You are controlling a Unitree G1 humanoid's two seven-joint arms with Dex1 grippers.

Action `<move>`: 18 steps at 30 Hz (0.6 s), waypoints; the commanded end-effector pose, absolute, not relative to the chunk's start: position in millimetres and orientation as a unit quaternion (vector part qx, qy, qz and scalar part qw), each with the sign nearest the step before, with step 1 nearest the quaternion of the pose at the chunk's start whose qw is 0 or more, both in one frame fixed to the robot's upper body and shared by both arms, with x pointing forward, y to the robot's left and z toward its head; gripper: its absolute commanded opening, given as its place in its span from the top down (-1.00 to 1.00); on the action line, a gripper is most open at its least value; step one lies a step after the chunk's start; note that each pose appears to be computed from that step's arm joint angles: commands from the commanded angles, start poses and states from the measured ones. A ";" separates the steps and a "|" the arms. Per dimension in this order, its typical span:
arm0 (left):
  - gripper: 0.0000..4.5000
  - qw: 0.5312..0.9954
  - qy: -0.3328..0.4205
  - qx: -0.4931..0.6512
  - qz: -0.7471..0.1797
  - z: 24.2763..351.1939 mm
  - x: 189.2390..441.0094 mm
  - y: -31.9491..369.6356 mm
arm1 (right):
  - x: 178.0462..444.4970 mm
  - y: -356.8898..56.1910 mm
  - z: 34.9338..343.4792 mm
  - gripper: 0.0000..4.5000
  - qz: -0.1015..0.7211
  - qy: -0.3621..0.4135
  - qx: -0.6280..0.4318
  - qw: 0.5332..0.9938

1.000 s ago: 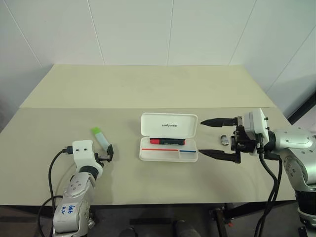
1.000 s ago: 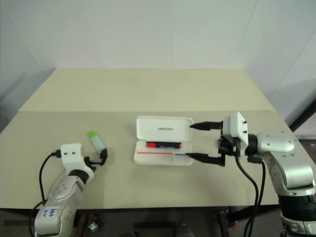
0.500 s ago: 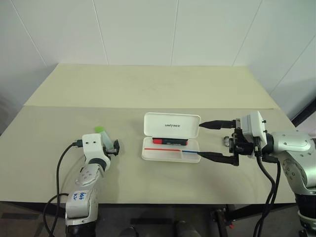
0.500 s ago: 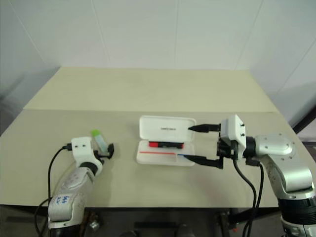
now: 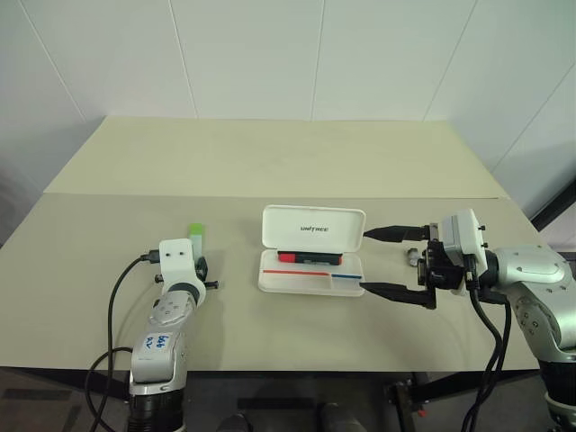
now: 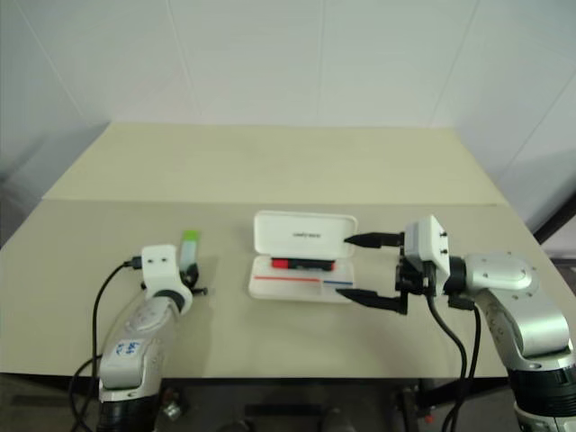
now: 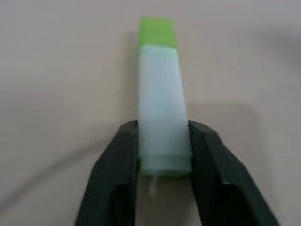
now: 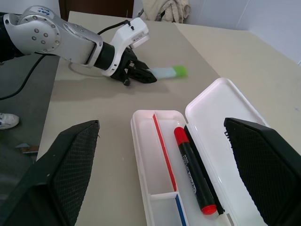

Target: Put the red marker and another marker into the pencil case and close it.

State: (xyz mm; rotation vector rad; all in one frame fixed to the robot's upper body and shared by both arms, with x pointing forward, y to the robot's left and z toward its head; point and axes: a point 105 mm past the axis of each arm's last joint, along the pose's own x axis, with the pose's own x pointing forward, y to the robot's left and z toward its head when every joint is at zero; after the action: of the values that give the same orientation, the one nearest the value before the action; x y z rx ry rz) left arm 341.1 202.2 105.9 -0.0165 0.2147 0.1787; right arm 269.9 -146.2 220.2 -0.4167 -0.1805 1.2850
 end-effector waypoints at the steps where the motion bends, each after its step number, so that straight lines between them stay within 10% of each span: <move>1: 0.51 0.987 0.116 0.002 0.109 103.0 338.8 208.8 | 265.0 -147.2 231.3 -1.00 0.591 -0.109 -0.208 0.772; 18: 0.51 0.993 -0.053 -0.036 -0.095 169.0 337.5 188.6 | 273.3 -152.9 226.2 -1.00 0.577 -0.123 -0.214 0.779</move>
State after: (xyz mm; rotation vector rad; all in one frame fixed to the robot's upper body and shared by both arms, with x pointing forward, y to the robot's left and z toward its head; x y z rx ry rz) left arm 341.3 191.5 142.1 -0.0651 0.0112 -0.1232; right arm 274.4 -151.6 220.2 -0.4481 -0.2226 1.2606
